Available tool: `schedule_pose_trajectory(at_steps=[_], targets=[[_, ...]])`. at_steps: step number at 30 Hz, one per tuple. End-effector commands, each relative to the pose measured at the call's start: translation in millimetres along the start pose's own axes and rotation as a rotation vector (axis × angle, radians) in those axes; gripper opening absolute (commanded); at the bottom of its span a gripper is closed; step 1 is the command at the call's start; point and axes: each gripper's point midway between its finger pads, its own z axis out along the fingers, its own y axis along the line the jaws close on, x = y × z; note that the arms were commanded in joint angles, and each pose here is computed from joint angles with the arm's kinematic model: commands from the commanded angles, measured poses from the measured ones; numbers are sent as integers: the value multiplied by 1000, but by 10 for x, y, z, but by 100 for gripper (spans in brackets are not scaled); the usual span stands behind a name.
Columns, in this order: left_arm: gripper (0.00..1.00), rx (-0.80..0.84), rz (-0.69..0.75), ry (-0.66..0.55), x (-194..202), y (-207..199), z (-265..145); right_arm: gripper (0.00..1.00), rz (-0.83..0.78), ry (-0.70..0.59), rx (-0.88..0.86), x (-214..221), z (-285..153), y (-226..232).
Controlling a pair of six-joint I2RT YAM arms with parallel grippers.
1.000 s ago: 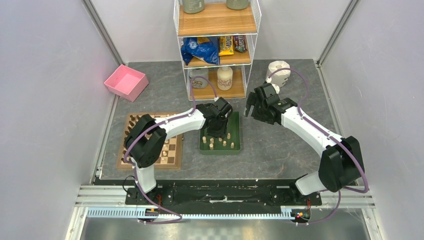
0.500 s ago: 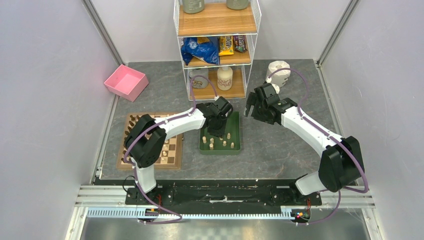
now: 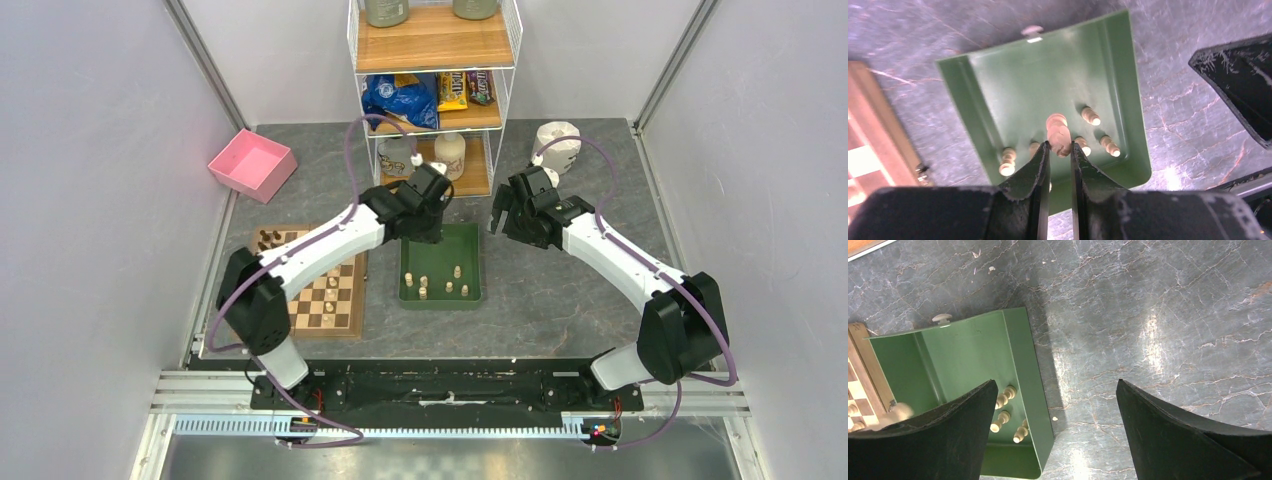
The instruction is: Set up the chess pieces on the board
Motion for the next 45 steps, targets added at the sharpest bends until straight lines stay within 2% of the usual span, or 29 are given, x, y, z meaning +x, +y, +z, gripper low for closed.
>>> schedule_pose_trajectory(at_steps=[1, 8, 13, 28, 45], targets=[[8, -84, -31, -97, -330, 410, -366, 97, 9, -35, -18, -108, -37, 40], [7, -211, -173, -76, -239, 1321, -401, 97, 11, -20, -42, -82, -13, 91], [6, -254, -223, -36, -104, 1710, -301, 97, 9, -13, -39, -66, -1, 85], [5, -330, -269, 77, 320, 2041, 40, 97, 4, -4, -37, -49, 26, 81], [5, -337, -293, 70, 284, 2226, 201, 97, -1, 4, -40, -34, 38, 90]])
